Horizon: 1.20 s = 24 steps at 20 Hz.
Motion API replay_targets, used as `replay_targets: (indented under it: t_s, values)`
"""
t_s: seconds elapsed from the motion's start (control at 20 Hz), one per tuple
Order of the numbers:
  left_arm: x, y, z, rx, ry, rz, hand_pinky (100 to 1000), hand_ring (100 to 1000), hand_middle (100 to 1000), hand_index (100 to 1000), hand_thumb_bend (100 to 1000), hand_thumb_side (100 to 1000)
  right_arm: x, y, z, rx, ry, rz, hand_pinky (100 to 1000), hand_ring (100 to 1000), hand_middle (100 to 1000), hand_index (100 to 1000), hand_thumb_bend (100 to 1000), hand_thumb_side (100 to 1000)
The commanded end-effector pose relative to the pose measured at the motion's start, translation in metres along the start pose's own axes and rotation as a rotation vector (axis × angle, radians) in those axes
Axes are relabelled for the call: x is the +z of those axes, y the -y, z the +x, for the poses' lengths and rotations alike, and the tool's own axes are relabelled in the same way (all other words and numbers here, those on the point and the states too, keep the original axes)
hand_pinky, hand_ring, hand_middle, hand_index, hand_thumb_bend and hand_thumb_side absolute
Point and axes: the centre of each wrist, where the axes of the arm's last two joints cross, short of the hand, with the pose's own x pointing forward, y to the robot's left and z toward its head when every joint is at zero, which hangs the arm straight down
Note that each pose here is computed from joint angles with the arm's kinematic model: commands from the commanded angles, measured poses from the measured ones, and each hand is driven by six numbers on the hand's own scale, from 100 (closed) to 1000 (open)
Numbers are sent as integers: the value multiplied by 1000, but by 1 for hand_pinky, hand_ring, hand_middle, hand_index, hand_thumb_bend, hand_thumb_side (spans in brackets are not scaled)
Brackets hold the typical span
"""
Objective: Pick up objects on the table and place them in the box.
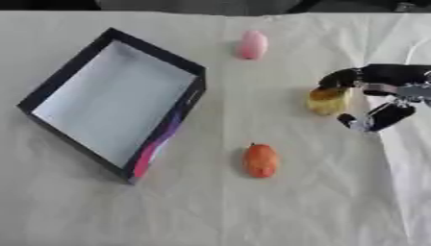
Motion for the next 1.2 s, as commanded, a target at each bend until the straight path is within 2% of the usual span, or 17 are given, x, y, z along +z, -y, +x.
replay_targets:
  t_s: [0.05,0.15,0.25,0.3,0.35,0.4,0.45,0.5,0.75,1.0,1.1,1.2]
  values:
    - [-4,1,6,7,27,-4,852,734,784,899,155,728,3,2,-7,33,-26,34,910,866,941,948,233,226]
    - [-4,1,6,8,26,-3,852,734,784,898,155,729,1,0,-7,37,-26,41,908,839,893,937,241,195]
    - [-4,1,6,9,24,-4,852,733,783,898,154,731,-1,-1,-8,19,-24,27,903,814,830,906,182,127]
    - [-4,2,5,10,23,-5,852,733,783,898,153,732,-1,-1,-9,4,-26,9,899,802,792,879,130,126]
    - [-4,2,5,10,22,-6,852,733,783,897,152,732,-2,-1,-9,-14,-31,-18,895,793,754,847,100,165]
    - [-4,2,5,10,21,-7,852,733,783,897,151,733,-3,-1,-9,-32,-40,-54,891,780,687,794,100,120]
    - [-4,2,5,10,20,-7,852,733,782,897,151,733,-4,0,-8,-47,-48,-92,890,776,666,780,100,131]
    - [-3,2,5,11,19,-8,852,733,782,897,150,734,-4,0,-7,-59,-58,-130,887,761,631,742,100,100]
    - [-3,3,4,13,15,-12,852,733,782,896,146,736,-8,0,-2,-40,-104,-302,869,693,546,638,100,100]
    - [-2,3,4,11,13,-12,853,733,782,895,145,739,-7,-1,3,-41,-99,-365,860,652,512,604,100,100]
    - [-2,2,4,10,13,-13,853,734,782,895,144,739,-3,6,7,-33,-84,-390,860,652,511,603,100,100]
    - [-2,2,4,7,14,-13,853,734,782,894,144,738,3,22,15,-10,-55,-431,860,652,510,601,100,100]
